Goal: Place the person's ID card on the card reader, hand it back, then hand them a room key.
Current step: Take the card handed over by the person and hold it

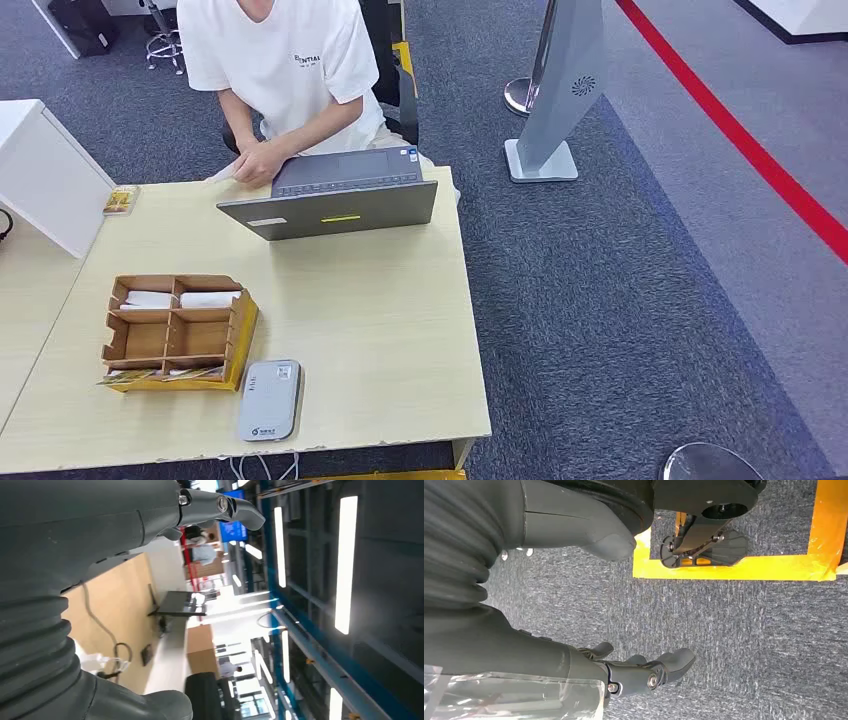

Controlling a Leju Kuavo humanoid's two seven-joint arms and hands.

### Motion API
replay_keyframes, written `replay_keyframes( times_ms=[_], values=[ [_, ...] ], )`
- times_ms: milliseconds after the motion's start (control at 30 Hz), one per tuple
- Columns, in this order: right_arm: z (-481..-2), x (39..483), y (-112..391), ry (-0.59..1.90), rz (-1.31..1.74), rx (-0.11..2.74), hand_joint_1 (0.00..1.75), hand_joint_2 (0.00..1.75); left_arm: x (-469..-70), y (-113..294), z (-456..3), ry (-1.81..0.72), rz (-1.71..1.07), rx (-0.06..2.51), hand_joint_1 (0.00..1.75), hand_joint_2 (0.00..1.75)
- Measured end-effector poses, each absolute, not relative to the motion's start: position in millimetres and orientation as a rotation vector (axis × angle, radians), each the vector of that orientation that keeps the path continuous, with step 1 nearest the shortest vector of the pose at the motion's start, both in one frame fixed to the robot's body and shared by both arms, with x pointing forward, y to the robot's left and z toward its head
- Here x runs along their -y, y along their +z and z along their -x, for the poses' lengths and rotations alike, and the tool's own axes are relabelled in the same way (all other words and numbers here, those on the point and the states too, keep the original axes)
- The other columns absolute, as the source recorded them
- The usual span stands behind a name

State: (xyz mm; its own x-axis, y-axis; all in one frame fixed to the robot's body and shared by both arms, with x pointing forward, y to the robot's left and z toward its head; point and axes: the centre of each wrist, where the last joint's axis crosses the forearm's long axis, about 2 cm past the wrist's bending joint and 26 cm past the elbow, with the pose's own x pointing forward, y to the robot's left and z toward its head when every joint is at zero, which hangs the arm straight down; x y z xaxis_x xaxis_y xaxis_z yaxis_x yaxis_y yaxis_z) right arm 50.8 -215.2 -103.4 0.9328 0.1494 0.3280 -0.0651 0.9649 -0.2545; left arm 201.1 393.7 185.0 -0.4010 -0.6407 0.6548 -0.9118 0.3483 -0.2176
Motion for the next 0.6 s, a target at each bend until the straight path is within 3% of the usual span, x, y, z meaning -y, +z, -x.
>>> replay_keyframes(
  times_ms=[367, 600],
  values=[
    [-53, 214, -103, 0.149, 0.222, 0.339, 0.0, 1.75, -396, 234, -240, 0.472, -1.592, 2.295, 0.0, 1.75],
    [-54, 214, -103, 0.161, 0.218, 0.331, 0.0, 1.75, -396, 249, -275, 0.261, -1.577, 2.291, 0.0, 1.75]
  ],
)
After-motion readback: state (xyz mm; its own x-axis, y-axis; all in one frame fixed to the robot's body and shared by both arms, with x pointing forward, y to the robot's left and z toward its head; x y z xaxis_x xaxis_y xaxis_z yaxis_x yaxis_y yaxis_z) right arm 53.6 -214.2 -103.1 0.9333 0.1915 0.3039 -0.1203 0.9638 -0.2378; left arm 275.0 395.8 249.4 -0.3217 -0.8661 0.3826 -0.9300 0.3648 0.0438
